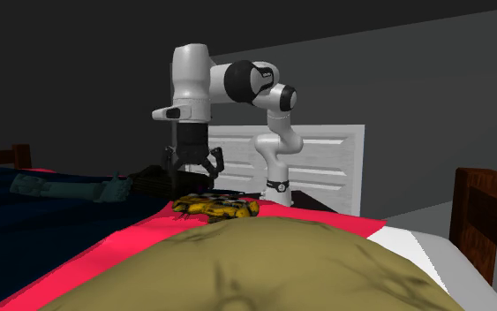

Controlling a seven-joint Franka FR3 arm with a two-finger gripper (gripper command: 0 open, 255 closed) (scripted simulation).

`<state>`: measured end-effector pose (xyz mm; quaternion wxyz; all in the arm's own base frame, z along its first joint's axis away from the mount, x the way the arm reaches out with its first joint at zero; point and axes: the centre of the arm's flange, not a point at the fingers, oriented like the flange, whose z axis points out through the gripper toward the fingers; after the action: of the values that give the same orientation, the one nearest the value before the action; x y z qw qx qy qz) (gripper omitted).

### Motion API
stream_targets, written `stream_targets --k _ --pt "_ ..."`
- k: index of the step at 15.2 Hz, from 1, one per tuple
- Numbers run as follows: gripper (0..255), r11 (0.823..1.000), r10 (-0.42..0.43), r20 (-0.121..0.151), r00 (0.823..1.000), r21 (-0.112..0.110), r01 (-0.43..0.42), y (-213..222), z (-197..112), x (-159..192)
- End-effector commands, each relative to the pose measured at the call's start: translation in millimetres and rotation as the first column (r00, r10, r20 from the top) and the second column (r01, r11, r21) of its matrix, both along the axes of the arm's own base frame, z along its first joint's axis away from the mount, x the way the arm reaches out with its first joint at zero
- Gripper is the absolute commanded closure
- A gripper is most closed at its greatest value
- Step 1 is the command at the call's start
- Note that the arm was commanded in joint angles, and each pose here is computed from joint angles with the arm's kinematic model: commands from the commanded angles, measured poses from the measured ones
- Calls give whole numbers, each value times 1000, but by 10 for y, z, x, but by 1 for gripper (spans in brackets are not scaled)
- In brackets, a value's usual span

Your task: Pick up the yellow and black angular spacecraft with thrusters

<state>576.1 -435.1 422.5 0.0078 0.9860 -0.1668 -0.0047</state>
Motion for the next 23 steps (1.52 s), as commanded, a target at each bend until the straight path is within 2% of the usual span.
stream_targets --k 1,2,10,12,13,23 --pt "0 1000 -17 9 1000 3 17 -210 -69 120" --pt "0 1000 -26 13 1000 4 26 -325 -101 173" --pt "0 1000 -27 13 1000 4 26 -326 -501 173" --pt "0 1000 -26 13 1000 4 26 -326 -501 173" --pt "255 1000 -27 13 1000 4 26 -329 -503 168" --pt "255 1000 -27 13 1000 4 26 -326 -448 173"
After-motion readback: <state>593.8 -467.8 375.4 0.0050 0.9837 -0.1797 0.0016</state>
